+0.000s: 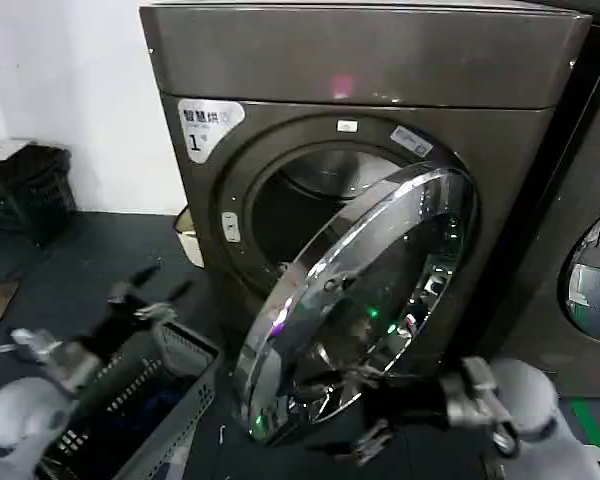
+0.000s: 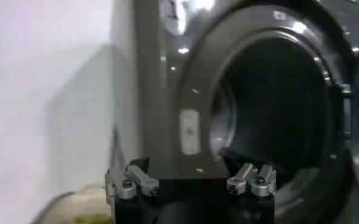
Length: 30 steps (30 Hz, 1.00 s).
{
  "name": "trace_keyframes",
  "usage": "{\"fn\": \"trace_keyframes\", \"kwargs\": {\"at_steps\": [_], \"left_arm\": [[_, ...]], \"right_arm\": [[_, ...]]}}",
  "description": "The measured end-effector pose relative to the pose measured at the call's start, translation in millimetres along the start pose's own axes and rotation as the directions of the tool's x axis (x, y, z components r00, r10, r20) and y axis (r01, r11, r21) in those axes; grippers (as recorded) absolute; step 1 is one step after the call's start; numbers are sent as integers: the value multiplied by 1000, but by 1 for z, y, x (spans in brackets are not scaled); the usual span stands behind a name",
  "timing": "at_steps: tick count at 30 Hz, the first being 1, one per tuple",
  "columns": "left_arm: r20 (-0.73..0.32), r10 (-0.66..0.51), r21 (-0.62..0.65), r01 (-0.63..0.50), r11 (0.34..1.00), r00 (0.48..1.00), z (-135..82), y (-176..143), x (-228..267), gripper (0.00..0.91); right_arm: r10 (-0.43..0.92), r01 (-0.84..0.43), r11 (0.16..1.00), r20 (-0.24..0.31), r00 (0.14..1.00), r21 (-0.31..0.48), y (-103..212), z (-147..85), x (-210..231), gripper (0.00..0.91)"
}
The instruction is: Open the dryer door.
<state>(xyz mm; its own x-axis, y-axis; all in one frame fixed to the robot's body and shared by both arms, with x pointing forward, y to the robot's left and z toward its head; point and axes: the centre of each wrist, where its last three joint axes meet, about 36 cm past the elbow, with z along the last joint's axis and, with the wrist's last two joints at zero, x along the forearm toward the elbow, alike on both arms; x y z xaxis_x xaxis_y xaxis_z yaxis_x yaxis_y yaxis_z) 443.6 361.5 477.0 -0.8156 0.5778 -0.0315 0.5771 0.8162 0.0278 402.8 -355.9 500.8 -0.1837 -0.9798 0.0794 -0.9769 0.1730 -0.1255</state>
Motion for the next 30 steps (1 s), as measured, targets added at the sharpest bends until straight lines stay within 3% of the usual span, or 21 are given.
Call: {"fn": "trace_keyframes", "kwargs": {"at_steps": [6,12,17,20,25,30], "left_arm": [[22,197,43,-198,979,980,5,-23,-41,907],[47,338,69,-341,938,940,4,-44,-85,907],[47,448,97,-450,888,893,3,-66,-113,907],[39,505,86,-506,858,862,2,-77,-124,907],[47,557,107,-558,823,829,2,-100,-138,907],[39,611,131,-610,782,791,-4,-126,-145,907]], "right_arm": [[288,-288,957,13,958,42,35,-3,66,907],[607,-606,794,1,795,49,80,-11,124,907],[837,-832,547,-65,543,94,113,-29,167,907],[931,-923,363,-75,356,129,127,-38,187,907],[999,-985,31,-36,25,172,137,-55,216,907],[952,-923,-303,33,-304,236,151,-78,254,907]]}}
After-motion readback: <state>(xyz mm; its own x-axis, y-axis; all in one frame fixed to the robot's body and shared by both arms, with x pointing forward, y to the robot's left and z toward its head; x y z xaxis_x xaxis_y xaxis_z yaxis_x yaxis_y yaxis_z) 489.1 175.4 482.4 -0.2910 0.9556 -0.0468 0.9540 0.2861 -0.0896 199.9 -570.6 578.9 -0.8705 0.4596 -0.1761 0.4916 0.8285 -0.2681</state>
